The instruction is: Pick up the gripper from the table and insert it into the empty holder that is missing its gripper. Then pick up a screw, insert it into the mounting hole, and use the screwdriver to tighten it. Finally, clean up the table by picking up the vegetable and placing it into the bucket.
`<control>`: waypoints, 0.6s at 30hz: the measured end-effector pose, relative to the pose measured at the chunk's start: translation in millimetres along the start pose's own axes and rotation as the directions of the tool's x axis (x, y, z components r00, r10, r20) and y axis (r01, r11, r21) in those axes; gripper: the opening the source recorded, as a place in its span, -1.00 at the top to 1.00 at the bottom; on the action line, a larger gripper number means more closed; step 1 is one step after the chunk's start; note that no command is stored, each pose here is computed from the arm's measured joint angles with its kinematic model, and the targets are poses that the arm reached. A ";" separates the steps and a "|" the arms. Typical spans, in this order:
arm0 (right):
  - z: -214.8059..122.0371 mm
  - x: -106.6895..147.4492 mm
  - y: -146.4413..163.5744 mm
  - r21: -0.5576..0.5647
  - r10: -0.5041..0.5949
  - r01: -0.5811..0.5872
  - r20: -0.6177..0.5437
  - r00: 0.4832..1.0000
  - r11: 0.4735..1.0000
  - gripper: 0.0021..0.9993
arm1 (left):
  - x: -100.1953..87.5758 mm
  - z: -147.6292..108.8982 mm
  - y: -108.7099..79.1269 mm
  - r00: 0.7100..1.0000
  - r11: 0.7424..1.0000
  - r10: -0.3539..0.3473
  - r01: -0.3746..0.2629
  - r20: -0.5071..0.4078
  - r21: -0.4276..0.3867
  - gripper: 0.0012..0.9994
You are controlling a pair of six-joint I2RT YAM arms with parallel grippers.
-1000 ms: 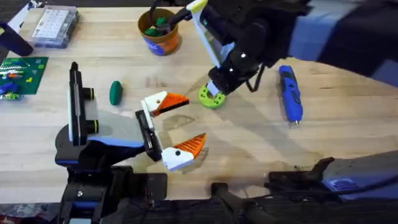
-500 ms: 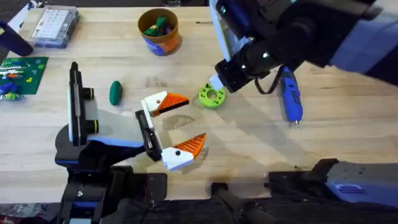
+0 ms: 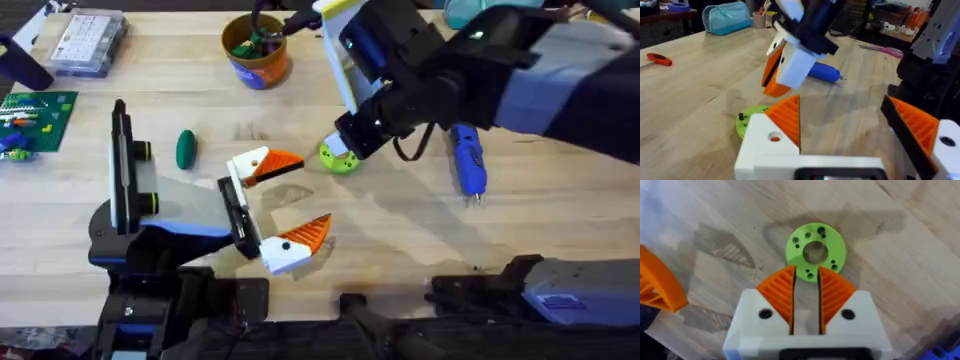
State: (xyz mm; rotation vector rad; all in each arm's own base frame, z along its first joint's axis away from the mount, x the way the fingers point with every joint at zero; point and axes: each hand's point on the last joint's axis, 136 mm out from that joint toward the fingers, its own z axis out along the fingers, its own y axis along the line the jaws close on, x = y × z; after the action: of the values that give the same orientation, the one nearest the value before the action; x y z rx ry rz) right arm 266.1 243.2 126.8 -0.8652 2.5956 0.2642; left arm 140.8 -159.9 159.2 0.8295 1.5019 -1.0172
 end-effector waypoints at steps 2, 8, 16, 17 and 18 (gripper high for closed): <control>6.5 1.6 2.2 -0.013 -0.008 0.008 -0.016 1.000 1.000 0.48 | 0.0 0.0 0.0 1.000 1.000 0.000 0.000 0.000 0.000 -0.98; 24.8 1.4 3.3 -0.020 -0.017 0.017 -0.038 0.999 1.000 0.48 | 0.0 0.0 0.0 1.000 1.000 0.000 0.000 0.000 0.000 -0.98; 32.7 -7.9 1.7 -0.008 -0.019 0.019 -0.008 1.000 1.000 0.48 | 0.0 0.0 0.0 1.000 1.000 0.000 0.000 0.000 0.000 -0.98; 35.6 -7.9 1.5 -0.007 -0.019 0.019 -0.011 1.000 1.000 0.48 | 0.0 0.0 0.0 1.000 1.000 0.000 0.000 0.000 0.000 -0.98; 39.1 -7.1 1.1 -0.005 -0.019 0.019 -0.018 1.000 1.000 0.48 | 0.0 0.0 0.0 1.000 1.000 0.001 -0.001 0.000 0.000 -0.98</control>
State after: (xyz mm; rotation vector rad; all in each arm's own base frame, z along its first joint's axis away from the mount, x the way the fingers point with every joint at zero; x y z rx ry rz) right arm 282.4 259.4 94.4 -0.8975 2.6029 0.2590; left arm 140.8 -159.9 159.2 0.8298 1.5015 -1.0168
